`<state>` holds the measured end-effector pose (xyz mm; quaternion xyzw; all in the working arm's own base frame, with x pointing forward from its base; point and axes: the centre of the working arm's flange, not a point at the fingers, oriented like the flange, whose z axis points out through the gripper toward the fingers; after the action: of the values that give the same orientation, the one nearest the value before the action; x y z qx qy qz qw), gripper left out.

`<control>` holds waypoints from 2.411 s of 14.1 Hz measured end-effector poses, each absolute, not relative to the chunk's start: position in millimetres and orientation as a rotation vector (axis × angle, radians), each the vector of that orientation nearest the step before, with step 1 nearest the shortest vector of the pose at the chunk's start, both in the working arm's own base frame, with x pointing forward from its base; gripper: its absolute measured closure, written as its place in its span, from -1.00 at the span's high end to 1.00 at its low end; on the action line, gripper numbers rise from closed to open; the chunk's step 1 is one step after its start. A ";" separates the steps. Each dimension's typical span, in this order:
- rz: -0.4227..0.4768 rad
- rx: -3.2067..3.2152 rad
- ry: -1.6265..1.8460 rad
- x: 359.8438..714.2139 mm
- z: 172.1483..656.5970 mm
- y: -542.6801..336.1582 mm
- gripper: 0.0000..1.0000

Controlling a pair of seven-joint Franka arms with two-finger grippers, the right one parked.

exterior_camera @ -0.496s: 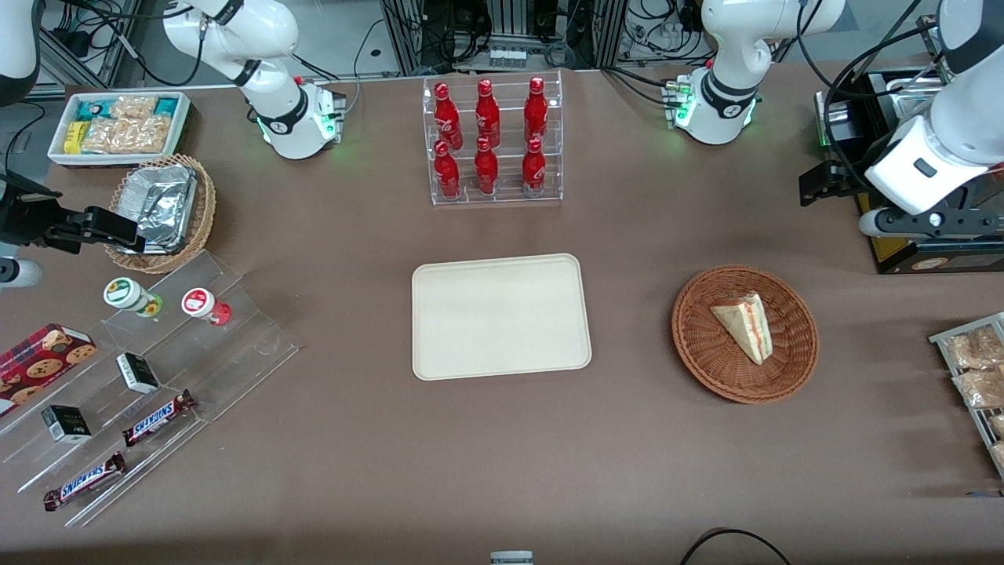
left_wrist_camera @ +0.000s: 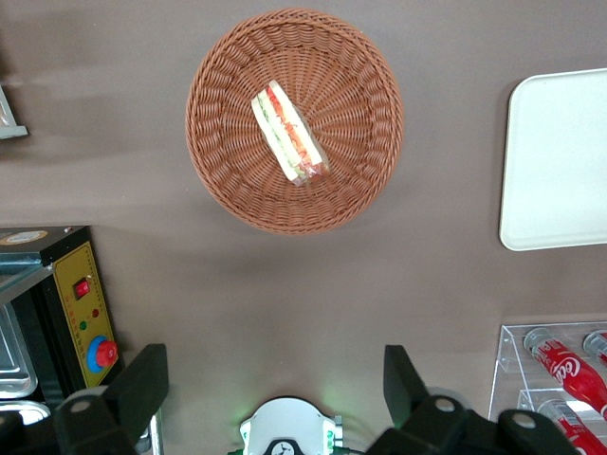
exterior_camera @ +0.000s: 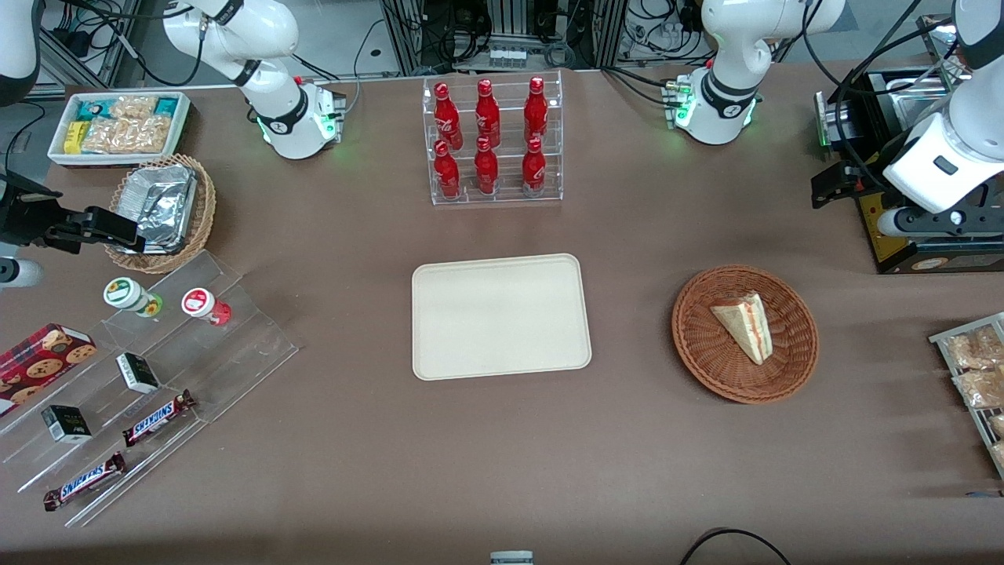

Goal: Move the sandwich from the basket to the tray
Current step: 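Move the left gripper over the wicker basket holding the wrapped sandwich, then lower the open left gripper around the sandwich and close it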

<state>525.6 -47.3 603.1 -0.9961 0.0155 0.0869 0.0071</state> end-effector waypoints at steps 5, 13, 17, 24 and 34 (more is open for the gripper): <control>0.353 -3.105 0.050 533.0 555.5 -48.0 1.00; 0.286 -3.110 -0.077 549.9 430.9 -55.2 1.00; 0.254 -3.093 -0.302 560.9 390.6 -57.5 1.00; 0.123 -3.062 -0.636 558.1 338.8 -58.2 1.00; 0.096 -3.017 -0.846 551.5 288.0 -58.4 1.00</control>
<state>551.5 -58.4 288.0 -0.9624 -0.2698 0.0307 0.0032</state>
